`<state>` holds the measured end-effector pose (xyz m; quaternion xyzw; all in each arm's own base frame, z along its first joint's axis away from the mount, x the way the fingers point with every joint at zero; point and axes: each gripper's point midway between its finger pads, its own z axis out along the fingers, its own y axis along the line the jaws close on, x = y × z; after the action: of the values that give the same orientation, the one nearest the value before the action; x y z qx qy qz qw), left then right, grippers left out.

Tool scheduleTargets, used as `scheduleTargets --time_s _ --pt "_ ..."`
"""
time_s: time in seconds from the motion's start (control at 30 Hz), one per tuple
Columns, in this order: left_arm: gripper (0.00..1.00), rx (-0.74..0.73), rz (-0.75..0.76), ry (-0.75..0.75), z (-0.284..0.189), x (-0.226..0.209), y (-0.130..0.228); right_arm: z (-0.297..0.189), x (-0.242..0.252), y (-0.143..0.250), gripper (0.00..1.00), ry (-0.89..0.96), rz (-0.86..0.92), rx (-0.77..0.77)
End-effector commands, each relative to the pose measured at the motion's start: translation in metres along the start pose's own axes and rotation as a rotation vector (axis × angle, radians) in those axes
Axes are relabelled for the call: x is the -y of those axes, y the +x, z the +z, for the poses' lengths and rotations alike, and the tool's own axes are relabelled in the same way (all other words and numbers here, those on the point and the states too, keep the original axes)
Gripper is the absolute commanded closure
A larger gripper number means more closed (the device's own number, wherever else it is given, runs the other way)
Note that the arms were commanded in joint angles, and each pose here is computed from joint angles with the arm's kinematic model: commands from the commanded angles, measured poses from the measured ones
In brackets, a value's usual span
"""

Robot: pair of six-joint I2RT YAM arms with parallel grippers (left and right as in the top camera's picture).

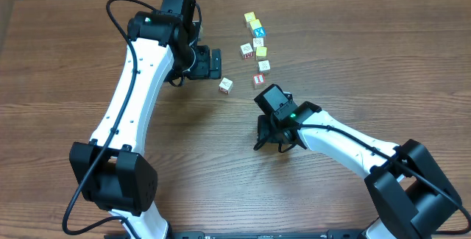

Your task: Flip 5 blocks

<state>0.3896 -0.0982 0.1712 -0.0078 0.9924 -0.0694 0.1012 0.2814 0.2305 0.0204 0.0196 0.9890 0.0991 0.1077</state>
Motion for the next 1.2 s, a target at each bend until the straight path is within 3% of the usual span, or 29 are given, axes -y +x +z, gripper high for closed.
scheduleTargets --time_s 0.0,0.33,0.5,0.57,0.63,0.67,0.77,1.17 --pt "0.00 -0.023 -0.018 -0.021 0.010 -0.004 0.001 -0.001 -0.005 -0.007 0.35 -0.011 -0.005 0.022" --pt "0.03 -0.018 -0.020 -0.018 0.010 -0.003 0.000 -0.053 -0.014 -0.070 0.30 -0.072 0.052 0.070" --pt "0.23 -0.019 -0.020 -0.015 0.011 0.003 0.001 -0.082 0.003 -0.097 0.27 -0.066 0.123 0.075" --pt "0.43 -0.015 -0.011 -0.012 0.011 0.006 0.001 -0.084 0.011 -0.103 0.27 -0.077 0.152 0.070" --pt "0.80 -0.010 -0.006 -0.010 0.011 0.008 0.000 -0.085 0.019 -0.107 0.27 -0.086 0.181 0.063" --pt "0.95 -0.008 -0.005 -0.009 0.011 0.009 -0.001 -0.085 0.023 -0.108 0.21 -0.086 0.192 0.060" --pt "0.96 -0.002 0.001 -0.006 0.011 0.012 -0.001 -0.086 0.030 -0.111 0.00 -0.081 0.209 0.061" --pt "0.91 0.031 0.012 -0.070 0.011 0.005 -0.007 -0.083 0.031 -0.109 0.00 -0.071 0.211 0.052"
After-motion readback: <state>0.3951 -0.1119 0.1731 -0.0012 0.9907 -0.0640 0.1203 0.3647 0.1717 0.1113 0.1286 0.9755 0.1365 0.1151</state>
